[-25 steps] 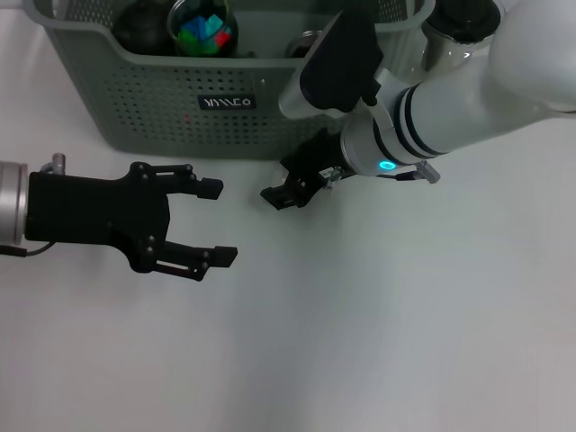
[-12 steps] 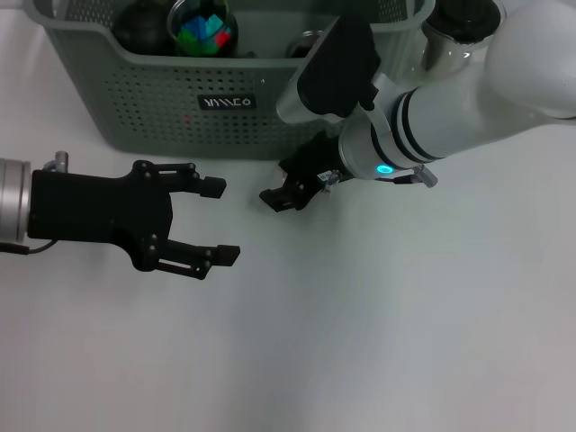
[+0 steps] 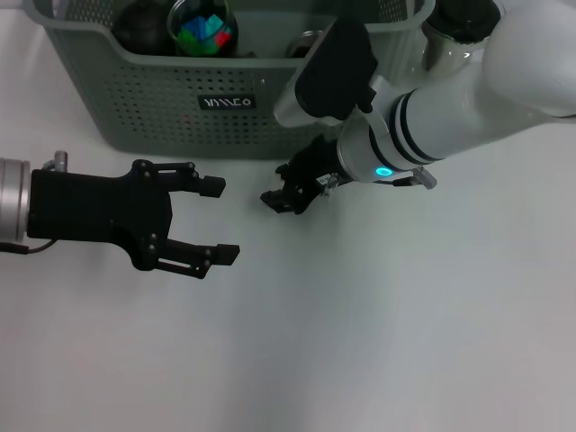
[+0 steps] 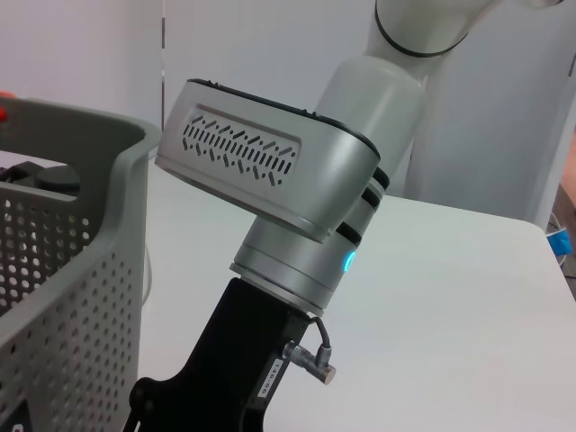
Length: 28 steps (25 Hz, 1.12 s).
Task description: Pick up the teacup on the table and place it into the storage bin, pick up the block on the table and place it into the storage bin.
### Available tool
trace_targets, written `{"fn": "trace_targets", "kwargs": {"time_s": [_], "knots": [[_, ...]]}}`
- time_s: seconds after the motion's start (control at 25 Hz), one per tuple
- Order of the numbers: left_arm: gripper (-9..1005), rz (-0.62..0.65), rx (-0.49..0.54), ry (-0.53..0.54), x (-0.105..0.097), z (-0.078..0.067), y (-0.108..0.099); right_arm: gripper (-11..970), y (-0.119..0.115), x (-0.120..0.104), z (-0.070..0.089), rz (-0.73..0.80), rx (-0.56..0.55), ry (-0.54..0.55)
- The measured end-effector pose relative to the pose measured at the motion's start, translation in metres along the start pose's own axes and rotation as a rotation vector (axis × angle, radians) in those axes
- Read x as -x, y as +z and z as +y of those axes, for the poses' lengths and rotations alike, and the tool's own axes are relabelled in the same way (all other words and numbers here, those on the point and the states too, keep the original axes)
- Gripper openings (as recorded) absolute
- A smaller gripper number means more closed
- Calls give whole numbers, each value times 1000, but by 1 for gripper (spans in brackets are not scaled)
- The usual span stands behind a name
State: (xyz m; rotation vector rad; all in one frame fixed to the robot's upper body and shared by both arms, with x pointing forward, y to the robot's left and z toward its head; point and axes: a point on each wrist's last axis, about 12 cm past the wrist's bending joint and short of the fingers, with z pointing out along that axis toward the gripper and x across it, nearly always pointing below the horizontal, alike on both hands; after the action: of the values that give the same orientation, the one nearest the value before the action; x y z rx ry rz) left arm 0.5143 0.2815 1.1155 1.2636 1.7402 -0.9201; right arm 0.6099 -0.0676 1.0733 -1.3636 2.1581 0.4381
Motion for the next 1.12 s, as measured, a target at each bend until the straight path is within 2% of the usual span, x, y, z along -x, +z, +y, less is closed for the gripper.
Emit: {"fn": "trace_targets", "kwargs": {"time_s": [0.16, 0.64, 0.92, 1.12], "knots": [[883, 0, 0, 0, 0, 0, 0, 438, 0, 1, 1, -1, 9, -2], [883, 2, 3, -6, -1, 0, -1, 438, -4, 5, 1, -18, 22, -14], [883, 9, 28, -23, -6, 0, -7, 438, -13, 4, 10, -31, 113, -11], [883, 1, 51, -45, -12, -3, -14, 438, -28, 4, 11, -70, 207, 4]]}}
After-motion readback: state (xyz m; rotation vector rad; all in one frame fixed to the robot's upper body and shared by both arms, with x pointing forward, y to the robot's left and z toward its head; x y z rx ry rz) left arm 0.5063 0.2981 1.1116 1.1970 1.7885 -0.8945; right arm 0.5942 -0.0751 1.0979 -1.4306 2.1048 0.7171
